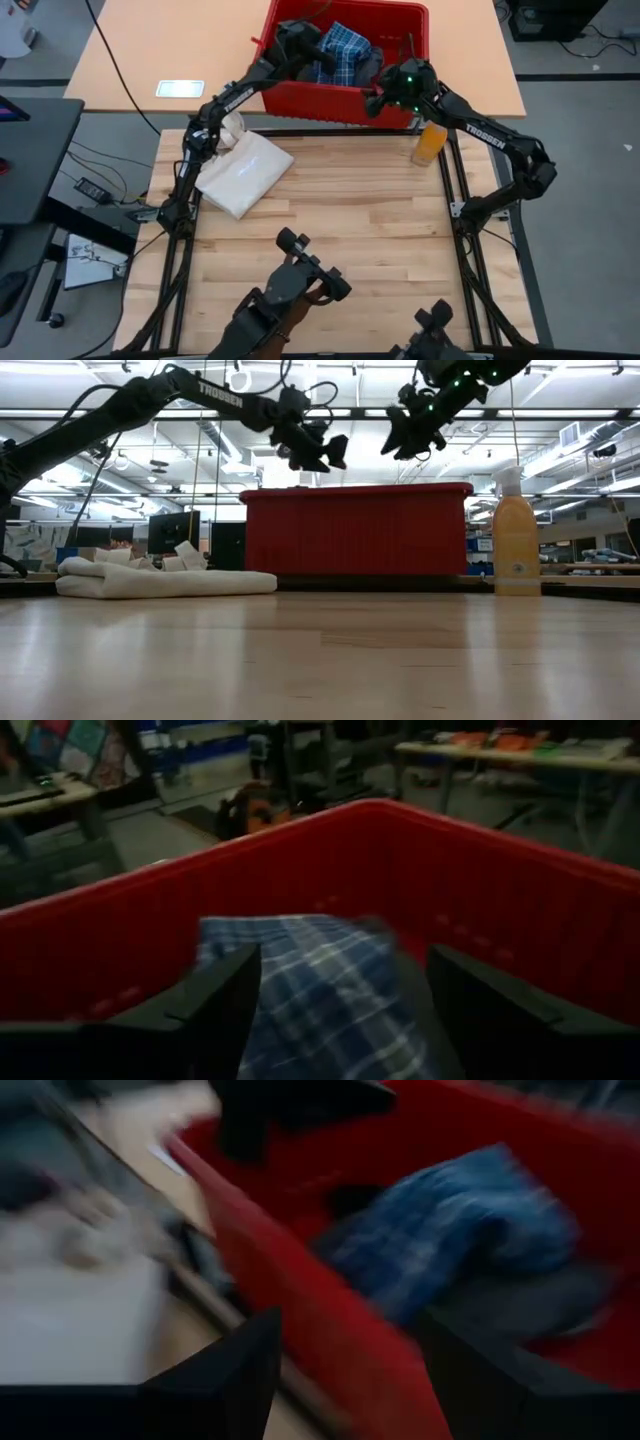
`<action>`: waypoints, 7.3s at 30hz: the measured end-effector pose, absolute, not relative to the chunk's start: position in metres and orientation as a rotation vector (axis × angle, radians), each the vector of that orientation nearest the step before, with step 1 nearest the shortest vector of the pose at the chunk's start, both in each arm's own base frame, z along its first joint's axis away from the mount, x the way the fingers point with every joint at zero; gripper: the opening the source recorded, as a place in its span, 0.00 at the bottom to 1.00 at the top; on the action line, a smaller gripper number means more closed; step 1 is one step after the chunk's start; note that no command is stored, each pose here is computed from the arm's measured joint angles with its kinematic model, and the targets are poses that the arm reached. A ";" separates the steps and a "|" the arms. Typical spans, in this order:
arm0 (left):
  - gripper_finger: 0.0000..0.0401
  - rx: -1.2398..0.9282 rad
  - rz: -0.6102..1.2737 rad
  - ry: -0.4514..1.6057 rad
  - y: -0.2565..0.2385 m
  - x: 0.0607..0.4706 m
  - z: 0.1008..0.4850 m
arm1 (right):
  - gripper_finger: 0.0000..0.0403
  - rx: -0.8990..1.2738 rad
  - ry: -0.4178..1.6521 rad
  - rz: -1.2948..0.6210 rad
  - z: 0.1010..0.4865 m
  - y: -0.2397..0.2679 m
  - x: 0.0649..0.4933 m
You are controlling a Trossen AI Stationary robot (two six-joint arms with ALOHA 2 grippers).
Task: Fold Laundry from Bin
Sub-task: Remove the blue shorts from the red organizer bin
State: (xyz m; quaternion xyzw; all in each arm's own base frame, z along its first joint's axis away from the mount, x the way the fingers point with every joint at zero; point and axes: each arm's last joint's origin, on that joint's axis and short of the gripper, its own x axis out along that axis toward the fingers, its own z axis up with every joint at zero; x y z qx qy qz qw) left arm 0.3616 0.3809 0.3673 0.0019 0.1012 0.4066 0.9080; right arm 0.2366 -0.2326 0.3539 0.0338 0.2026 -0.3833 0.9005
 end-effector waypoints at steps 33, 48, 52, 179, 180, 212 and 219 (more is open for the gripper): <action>0.72 0.022 0.740 0.393 0.358 0.325 0.396 | 0.06 -0.341 1.058 -0.604 0.299 -0.245 0.230; 0.72 -0.143 0.784 0.539 0.373 0.296 0.379 | 0.16 -0.137 0.648 -0.859 0.359 -0.231 0.206; 0.72 -0.238 0.917 0.512 0.387 0.276 0.379 | 0.27 -0.025 0.529 -1.006 0.376 -0.235 0.179; 0.77 -0.090 1.034 0.423 0.404 0.400 0.247 | 0.49 0.155 0.294 -0.878 0.413 -0.177 0.241; 0.74 -0.098 1.020 0.428 0.407 0.398 0.244 | 0.49 0.152 0.295 -0.886 0.413 -0.177 0.241; 0.06 -0.104 0.788 0.183 0.400 0.342 0.357 | 0.49 0.064 0.274 -1.042 0.424 -0.183 0.224; 0.06 -0.046 0.508 0.187 0.362 0.316 0.416 | 0.49 0.151 0.237 -1.034 0.442 -0.170 0.180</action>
